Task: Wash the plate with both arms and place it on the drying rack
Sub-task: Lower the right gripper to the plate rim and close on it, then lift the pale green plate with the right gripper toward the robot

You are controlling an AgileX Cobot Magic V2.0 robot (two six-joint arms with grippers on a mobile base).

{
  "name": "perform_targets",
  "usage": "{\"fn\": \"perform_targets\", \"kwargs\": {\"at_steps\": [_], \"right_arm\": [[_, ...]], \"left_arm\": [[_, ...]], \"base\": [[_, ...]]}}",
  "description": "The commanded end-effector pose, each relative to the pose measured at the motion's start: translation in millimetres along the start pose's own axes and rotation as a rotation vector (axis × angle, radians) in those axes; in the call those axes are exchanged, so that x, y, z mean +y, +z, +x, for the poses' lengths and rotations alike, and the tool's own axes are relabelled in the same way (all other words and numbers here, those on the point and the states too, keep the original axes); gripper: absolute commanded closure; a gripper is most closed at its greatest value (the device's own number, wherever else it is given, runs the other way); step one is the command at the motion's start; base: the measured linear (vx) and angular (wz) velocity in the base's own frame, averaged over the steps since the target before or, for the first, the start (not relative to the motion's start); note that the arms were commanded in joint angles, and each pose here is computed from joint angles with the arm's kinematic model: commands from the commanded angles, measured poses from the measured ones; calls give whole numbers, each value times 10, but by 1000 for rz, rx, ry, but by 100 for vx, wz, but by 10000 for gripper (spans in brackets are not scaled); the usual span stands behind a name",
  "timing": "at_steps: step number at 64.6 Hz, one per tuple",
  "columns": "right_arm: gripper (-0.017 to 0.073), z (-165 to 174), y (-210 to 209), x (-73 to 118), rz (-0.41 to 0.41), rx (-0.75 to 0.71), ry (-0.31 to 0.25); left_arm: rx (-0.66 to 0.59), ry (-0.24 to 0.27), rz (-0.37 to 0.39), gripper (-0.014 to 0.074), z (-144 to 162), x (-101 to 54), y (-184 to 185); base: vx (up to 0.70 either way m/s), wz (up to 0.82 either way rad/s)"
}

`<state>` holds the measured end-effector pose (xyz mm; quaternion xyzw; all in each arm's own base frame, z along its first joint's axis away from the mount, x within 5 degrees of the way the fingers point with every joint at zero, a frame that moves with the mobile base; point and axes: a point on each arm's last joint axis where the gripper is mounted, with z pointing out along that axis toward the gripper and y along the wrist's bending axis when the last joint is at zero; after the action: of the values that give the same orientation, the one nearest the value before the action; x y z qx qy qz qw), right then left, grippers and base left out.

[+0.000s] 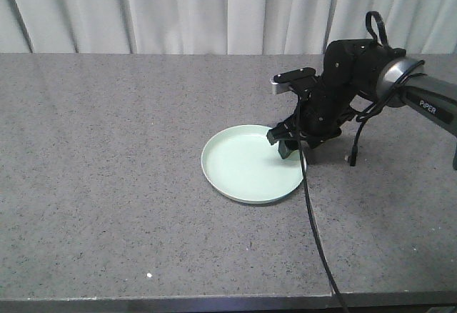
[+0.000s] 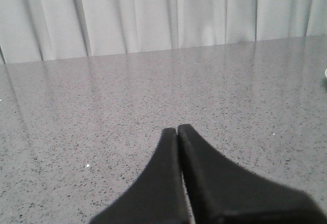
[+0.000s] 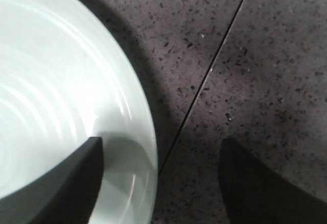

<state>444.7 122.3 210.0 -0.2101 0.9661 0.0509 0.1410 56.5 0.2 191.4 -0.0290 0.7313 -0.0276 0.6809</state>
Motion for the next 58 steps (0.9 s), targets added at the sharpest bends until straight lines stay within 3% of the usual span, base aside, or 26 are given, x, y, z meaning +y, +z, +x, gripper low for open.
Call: {"fn": "perform_targets", "kwargs": {"at_steps": [1,13,15,30,40,58], "right_arm": [[263,-78,-342,39,28,-80,-21],[559,-69,-341,49,24,-69,-20],[575,-68,-341,49,24,-67,-20],[566,-59,-352,45,17,-61,-18],[563,-46,-470,38,-31,-79,-11],[561,4,-1240,-46,-176,-293,28]], "left_arm": [[-108,-9,11,600,-159,-15,-33],[-108,-9,11,600,-159,-15,-33],[-108,-9,11,600,-159,-15,-33],[-108,-9,11,600,-159,-15,-33],[-108,-9,11,600,-159,-15,-33],[-108,-9,11,600,-159,-15,-33]], "base": [[0,0],[0,0],[0,0],[0,0],[0,0],[0,0]]}}
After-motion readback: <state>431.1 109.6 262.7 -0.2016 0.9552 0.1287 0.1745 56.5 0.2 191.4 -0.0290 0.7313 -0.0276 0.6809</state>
